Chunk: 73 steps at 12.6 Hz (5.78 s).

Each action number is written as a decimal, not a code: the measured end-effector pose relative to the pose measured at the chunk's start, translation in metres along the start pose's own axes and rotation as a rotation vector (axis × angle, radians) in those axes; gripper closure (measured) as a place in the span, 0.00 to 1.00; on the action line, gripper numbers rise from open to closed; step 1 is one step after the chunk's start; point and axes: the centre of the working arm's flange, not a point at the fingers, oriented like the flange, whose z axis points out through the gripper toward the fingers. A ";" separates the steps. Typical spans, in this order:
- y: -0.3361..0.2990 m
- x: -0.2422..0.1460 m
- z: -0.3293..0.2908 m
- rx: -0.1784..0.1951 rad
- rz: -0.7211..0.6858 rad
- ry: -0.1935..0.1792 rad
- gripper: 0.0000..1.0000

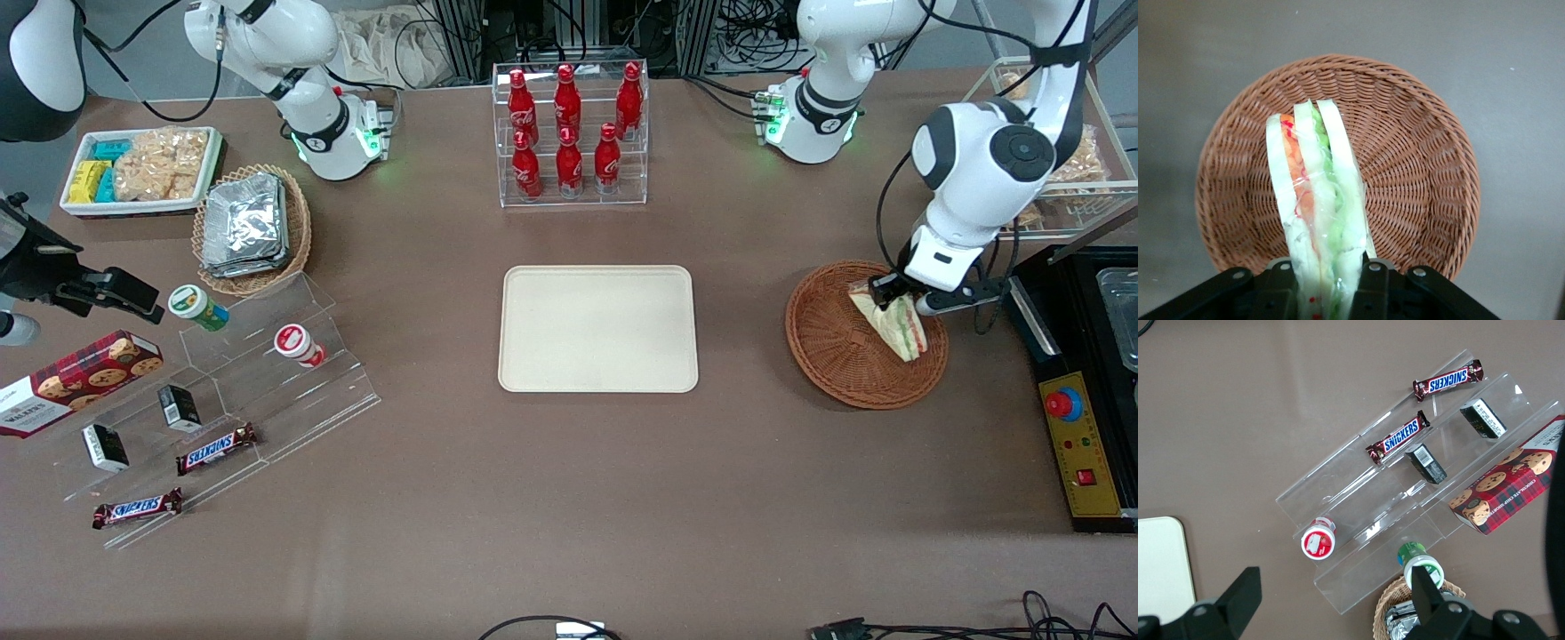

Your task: Place sandwich from basket to tray

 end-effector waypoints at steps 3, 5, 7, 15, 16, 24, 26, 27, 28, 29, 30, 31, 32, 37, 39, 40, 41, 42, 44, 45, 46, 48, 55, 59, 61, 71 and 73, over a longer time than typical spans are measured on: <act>0.024 0.013 -0.034 0.013 0.181 -0.047 0.73; 0.059 0.020 -0.061 0.020 0.275 -0.048 0.75; 0.097 0.018 -0.079 0.024 0.349 -0.034 0.78; 0.226 -0.023 -0.097 -0.040 0.449 -0.051 0.81; 0.244 -0.030 -0.094 -0.048 0.448 -0.058 0.80; 0.328 -0.071 -0.044 -0.156 0.465 -0.059 0.80; 0.333 -0.078 -0.025 -0.146 0.495 -0.087 0.80; 0.336 -0.080 -0.014 -0.142 0.503 -0.095 0.81; 0.338 -0.082 -0.003 -0.137 0.503 -0.099 0.81; 0.341 -0.084 0.008 -0.128 0.503 -0.103 0.81; 0.344 -0.086 0.019 -0.119 0.499 -0.103 0.81; 0.347 -0.088 0.030 -0.111 0.490 -0.097 0.83; 0.349 -0.091 0.041 -0.098 0.482 -0.092 0.84; 0.360 -0.105 0.080 -0.059 0.481 -0.085 0.84; 0.365 -0.113 0.090 -0.048 0.492 -0.088 0.84; 0.367 -0.117 0.095 -0.040 0.497 -0.086 0.84; 0.368 -0.120 0.100 -0.030 0.499 -0.081 0.83; 0.368 -0.122 0.104 -0.021 0.501 -0.076 0.82; 0.370 -0.124 0.109 -0.015 0.495 -0.069 0.81; 0.370 -0.123 0.108 -0.016 0.492 -0.066 0.74; 0.371 -0.122 0.107 -0.017 0.488 -0.064 0.65; 0.371 -0.118 0.106 -0.018 0.478 -0.059 0.43; 0.375 -0.039 0.042 0.086 0.323 -0.046 0.00; 0.353 0.021 -0.015 0.083 0.178 -0.024 0.00; 0.330 0.050 -0.036 0.071 0.102 -0.022 0.00; 0.231 0.099 -0.119 0.059 0.212 -0.131 0.00; 0.184 0.106 -0.152 0.043 0.270 -0.156 0.00</act>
